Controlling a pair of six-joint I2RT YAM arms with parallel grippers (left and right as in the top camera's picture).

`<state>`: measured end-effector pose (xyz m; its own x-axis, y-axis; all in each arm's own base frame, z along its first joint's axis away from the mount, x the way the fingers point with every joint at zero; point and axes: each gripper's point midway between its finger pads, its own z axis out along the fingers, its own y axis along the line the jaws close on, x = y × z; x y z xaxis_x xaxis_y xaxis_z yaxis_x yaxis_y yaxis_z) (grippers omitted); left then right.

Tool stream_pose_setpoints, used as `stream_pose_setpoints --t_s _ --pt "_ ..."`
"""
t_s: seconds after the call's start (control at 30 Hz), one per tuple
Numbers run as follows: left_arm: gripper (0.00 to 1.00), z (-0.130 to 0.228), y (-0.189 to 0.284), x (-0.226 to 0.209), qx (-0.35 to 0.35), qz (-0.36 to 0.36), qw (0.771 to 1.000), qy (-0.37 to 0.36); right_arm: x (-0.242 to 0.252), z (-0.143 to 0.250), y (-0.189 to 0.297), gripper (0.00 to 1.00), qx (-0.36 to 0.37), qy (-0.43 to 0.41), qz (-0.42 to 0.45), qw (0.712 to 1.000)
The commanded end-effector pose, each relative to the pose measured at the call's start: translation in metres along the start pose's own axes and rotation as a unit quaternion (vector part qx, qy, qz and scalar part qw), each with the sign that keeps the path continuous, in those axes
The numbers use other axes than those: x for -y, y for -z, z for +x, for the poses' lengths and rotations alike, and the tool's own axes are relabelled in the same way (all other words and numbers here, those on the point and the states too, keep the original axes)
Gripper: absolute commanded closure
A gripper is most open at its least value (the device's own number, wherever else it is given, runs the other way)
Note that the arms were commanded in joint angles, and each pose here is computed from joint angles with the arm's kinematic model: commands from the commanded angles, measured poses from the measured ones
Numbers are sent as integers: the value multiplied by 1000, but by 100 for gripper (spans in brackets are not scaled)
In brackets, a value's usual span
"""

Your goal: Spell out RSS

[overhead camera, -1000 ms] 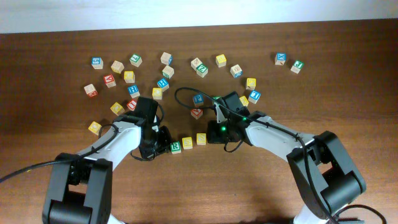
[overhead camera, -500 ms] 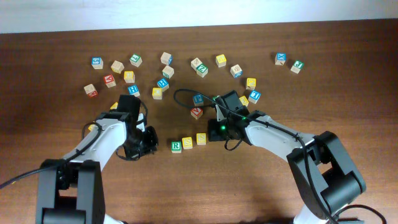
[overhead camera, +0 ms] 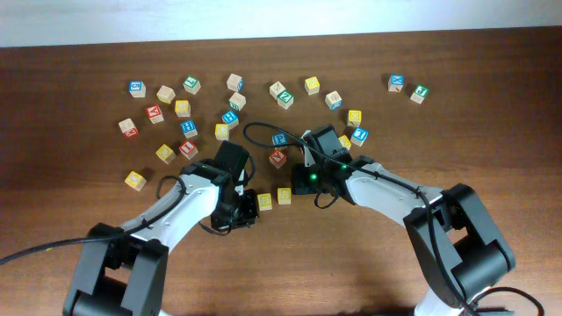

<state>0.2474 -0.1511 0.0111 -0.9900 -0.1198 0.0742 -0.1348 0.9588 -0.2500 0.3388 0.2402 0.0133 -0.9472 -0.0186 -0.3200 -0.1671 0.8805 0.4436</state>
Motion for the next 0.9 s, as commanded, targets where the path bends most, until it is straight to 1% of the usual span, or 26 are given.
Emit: stream_pose_setpoints --t_s 0.0,0.17,0.33,0.47,0.57,0.7,0.77,0.87 --pt "100 -8 5 -8 30 -25 999 4 -3 7 -5 96 -14 -3 -11 1000" --pt "100 -15 5 -3 44 -14 999 -1 -13 13 -4 96 -31 -9 -38 999" --pt "100 -13 5 2 37 -2 999 -4 -6 20 -4 96 -45 -38 -22 998" --pt "100 -8 10 7 20 8 1000 -15 -7 21 -4 96 -46 -31 -23 998" --pt "100 -4 23 9 3 -3 1000 -10 -11 15 -4 96 -34 -12 -34 999" --pt "100 -12 53 20 28 11 999 -16 -21 10 -4 96 -27 -5 -58 998" --pt "100 -20 66 15 49 19 999 -4 -25 14 -4 96 -31 8 -62 998" --pt "100 -32 76 -14 57 10 997 47 -35 24 -7 96 -42 21 -64 997"
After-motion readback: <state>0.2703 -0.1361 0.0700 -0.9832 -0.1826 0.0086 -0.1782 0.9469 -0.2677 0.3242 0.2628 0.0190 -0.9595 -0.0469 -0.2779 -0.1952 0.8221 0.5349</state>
